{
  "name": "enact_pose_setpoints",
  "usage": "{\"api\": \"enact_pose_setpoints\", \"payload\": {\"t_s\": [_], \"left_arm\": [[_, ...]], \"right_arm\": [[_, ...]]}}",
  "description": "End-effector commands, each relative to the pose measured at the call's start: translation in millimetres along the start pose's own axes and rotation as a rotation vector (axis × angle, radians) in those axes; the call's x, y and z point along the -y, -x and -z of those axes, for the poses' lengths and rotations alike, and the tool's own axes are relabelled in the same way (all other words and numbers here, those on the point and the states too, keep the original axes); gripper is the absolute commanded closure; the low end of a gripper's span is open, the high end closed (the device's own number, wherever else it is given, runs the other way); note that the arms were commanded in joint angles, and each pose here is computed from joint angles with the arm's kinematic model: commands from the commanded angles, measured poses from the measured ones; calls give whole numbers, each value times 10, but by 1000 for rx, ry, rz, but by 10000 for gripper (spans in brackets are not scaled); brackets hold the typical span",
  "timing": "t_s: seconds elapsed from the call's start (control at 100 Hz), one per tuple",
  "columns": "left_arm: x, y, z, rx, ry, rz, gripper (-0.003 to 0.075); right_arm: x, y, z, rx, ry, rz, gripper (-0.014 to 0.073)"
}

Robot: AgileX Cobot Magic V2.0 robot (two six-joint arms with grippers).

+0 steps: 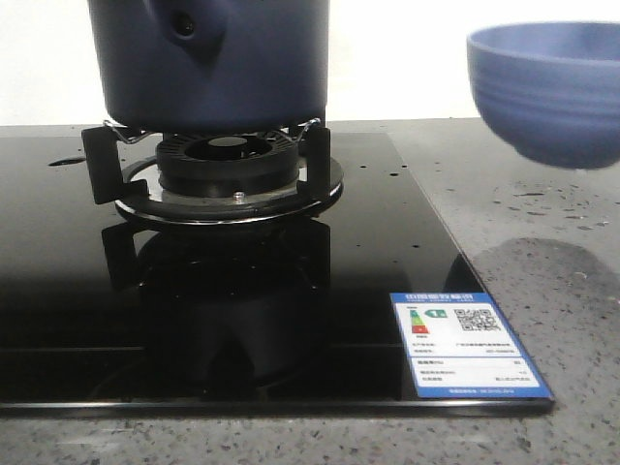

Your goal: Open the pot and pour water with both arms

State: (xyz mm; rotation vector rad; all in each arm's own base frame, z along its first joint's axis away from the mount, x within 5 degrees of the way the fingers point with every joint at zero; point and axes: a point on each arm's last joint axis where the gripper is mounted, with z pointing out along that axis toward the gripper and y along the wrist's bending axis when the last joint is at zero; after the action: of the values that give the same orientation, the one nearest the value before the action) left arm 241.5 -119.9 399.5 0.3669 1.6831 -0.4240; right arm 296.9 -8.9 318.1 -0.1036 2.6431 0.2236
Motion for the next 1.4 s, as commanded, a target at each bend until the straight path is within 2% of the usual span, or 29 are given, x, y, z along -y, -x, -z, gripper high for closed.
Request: {"api": "enact_pose_setpoints", "payload": {"t_s": [0.0, 0.2, 0.3, 0.37, 0.44, 0.56, 0.63, 0.81, 1.059, 1.389], "left_arm": [[-6, 269, 99, 161, 38, 3, 358], [-6, 269, 99, 161, 38, 3, 358], [-6, 269, 99, 161, 38, 3, 358], [-6, 269, 99, 161, 38, 3, 358], [-6, 269, 99, 161, 38, 3, 358], [-6, 269, 99, 161, 38, 3, 358], [4, 274, 99, 167, 36, 9, 358], [148, 241, 20, 168, -8, -5, 358], [275, 50, -261, 117, -33, -22, 358], [344, -58, -450, 84, -46, -35, 358]], "right_arm": [[15, 49, 83, 71, -20, 6, 637], [69, 35, -142, 16, -18, -8, 637], [78, 53, -161, 29, -22, -9, 636], [78, 51, -161, 27, -22, -8, 603], [77, 49, -161, 24, -21, -4, 490], [69, 70, -128, 24, -17, -2, 188], [46, 107, -53, 37, -8, -1, 109], [-43, 163, 322, 140, -10, 22, 104], [-167, 60, 789, 275, -23, 50, 104], [-218, 11, 947, 325, -19, 55, 104]]}}
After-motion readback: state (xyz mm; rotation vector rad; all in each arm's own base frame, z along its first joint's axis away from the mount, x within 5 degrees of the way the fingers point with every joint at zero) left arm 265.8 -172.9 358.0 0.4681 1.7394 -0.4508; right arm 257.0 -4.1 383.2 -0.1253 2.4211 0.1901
